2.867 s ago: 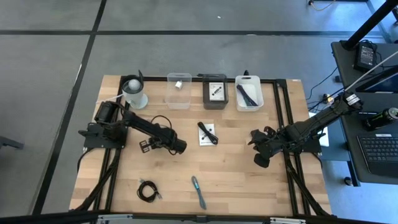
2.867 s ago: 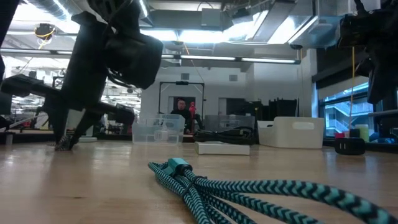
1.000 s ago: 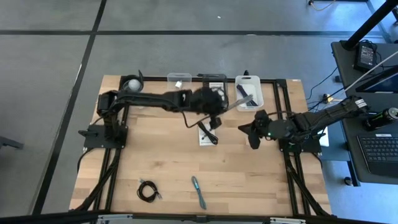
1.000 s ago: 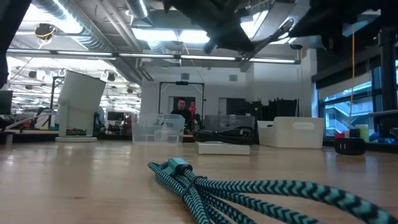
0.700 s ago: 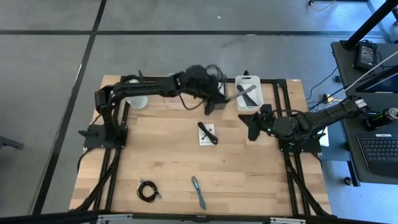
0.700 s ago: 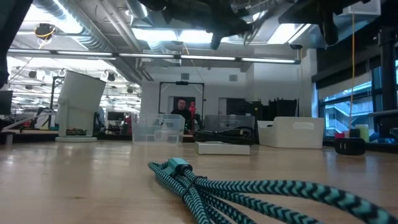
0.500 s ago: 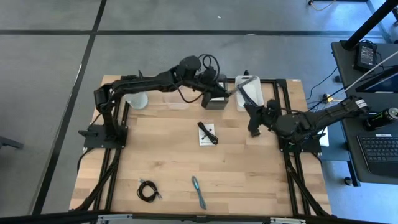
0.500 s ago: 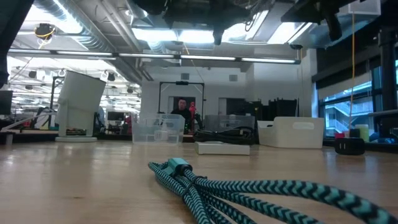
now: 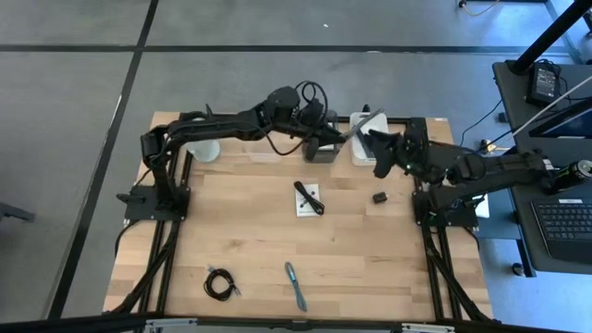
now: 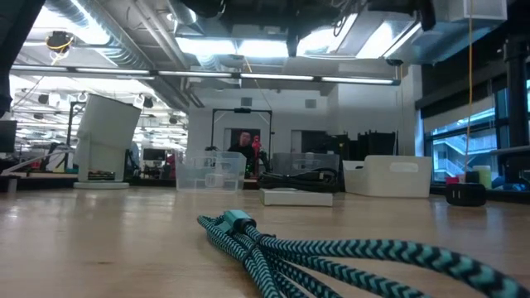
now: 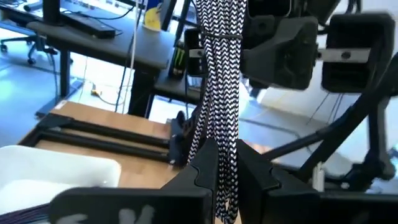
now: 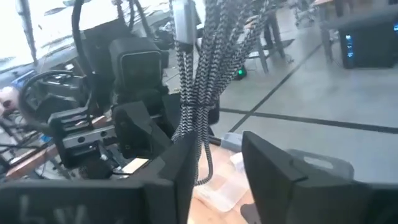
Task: Pick and place items into bin
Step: Put the white charger cable into the white bin
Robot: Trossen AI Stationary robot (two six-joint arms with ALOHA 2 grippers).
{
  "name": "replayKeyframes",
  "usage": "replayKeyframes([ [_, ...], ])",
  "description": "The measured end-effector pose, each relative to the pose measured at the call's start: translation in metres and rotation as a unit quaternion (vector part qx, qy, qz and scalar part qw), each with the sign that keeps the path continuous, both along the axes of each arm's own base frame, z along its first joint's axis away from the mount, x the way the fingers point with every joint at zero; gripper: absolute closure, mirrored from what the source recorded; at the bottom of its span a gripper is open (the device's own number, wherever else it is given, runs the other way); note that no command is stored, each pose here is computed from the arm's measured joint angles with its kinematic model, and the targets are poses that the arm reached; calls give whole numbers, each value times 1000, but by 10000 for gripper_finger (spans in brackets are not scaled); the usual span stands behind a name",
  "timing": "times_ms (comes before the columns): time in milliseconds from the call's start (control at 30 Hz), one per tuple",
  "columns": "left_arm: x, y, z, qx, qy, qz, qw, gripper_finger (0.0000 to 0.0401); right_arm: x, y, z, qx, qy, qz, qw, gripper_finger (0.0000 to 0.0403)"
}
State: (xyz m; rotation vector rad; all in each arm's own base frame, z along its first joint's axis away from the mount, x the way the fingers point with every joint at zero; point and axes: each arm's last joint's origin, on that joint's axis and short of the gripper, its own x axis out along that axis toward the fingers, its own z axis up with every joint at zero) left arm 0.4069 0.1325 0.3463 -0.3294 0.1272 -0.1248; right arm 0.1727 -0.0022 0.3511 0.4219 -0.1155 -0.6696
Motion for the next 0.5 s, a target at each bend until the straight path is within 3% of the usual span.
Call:
replayKeyframes([
  [200, 1, 2, 5, -25, -23, 26, 999, 377, -2, -14, 15, -36, 8, 10, 999, 219],
  [500, 1, 0, 9, -32, -39, 25, 998, 377, 6, -39, 21, -39, -10, 53, 998, 186],
])
